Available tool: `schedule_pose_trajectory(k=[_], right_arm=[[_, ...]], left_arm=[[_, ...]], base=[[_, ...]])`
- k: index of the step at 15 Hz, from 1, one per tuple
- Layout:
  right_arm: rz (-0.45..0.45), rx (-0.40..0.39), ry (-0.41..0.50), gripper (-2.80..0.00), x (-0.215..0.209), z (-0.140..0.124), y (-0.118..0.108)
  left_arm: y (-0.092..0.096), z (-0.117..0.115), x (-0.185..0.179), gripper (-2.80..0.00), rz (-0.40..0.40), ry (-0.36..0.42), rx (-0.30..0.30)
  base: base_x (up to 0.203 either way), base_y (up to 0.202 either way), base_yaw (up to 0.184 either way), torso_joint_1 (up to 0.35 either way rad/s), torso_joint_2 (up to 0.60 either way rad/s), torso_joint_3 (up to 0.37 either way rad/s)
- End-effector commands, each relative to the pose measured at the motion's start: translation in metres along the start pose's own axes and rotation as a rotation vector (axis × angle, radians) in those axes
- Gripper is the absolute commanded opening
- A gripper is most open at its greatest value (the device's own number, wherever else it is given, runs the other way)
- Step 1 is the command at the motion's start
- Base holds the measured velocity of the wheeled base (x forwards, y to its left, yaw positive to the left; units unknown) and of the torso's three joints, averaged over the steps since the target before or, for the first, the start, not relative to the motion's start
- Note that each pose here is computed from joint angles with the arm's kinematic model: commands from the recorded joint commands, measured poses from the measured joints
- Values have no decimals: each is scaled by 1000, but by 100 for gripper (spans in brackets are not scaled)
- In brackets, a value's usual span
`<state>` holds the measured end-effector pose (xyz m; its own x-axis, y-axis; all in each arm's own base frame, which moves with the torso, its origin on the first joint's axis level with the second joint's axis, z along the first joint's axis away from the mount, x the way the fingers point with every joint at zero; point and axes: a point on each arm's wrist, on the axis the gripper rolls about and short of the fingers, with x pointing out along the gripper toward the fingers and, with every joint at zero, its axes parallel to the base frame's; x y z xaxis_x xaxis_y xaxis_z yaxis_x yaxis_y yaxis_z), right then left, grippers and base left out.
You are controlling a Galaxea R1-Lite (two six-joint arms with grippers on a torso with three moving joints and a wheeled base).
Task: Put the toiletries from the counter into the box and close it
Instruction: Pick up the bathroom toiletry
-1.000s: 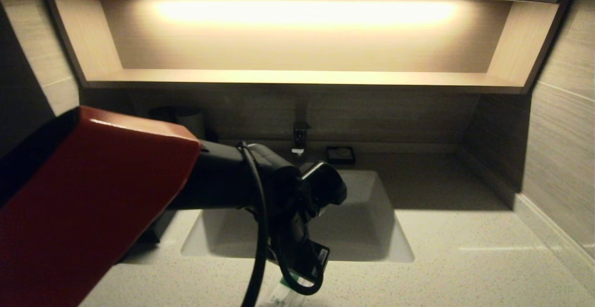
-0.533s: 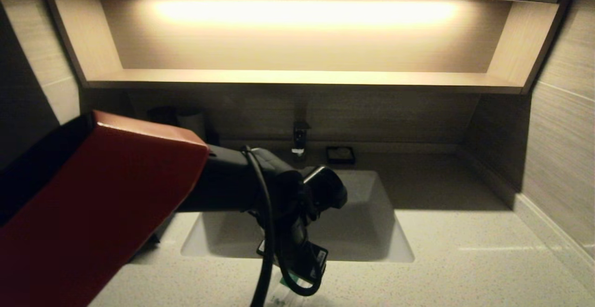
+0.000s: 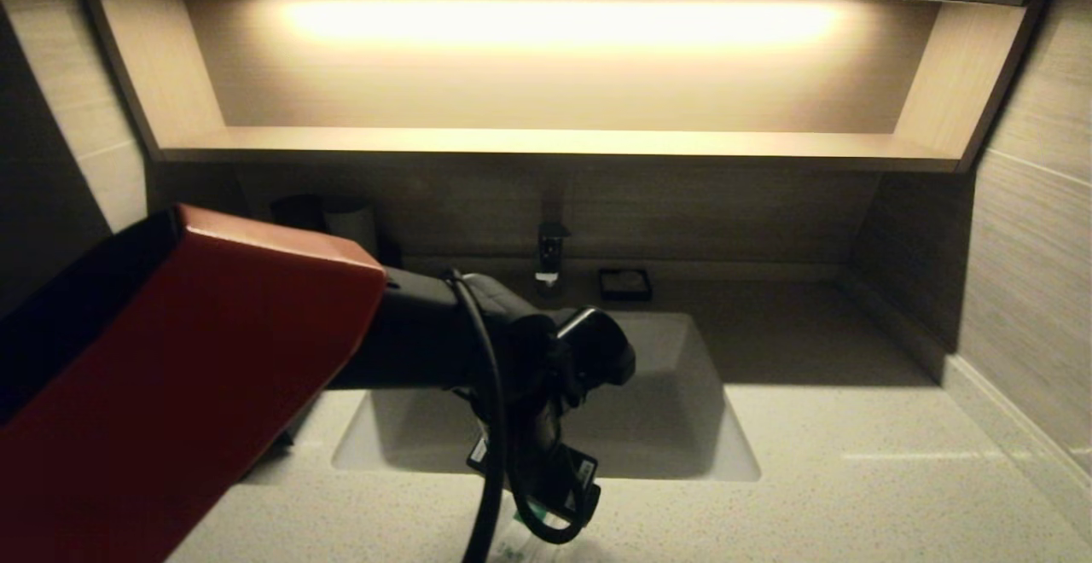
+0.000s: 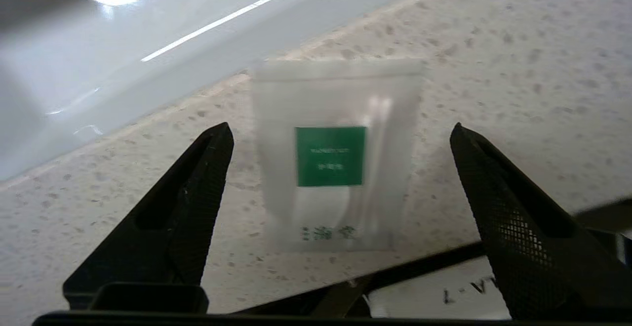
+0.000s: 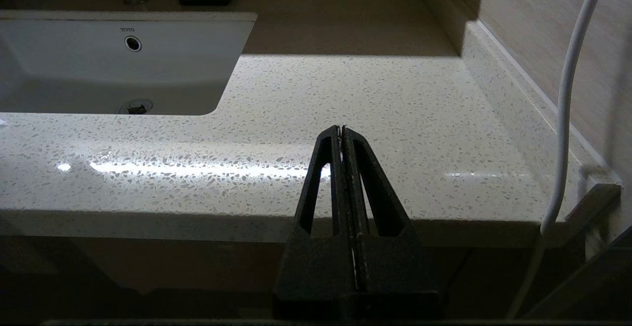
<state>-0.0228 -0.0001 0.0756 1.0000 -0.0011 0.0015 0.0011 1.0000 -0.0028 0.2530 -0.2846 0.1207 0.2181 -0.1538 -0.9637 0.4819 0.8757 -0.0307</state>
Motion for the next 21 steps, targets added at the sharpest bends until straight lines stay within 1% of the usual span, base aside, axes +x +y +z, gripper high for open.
schedule_pose_trajectory(k=[1, 21], right_arm=[[1, 0, 2, -280, 0, 0, 0], [1, 0, 2, -280, 0, 0, 0]], left_arm=[[1, -1, 4, 0, 29, 6, -2], [3, 0, 7, 0, 36, 15, -14]], base=[[0, 0, 0, 0, 0, 0], [0, 0, 0, 0, 0, 0]])
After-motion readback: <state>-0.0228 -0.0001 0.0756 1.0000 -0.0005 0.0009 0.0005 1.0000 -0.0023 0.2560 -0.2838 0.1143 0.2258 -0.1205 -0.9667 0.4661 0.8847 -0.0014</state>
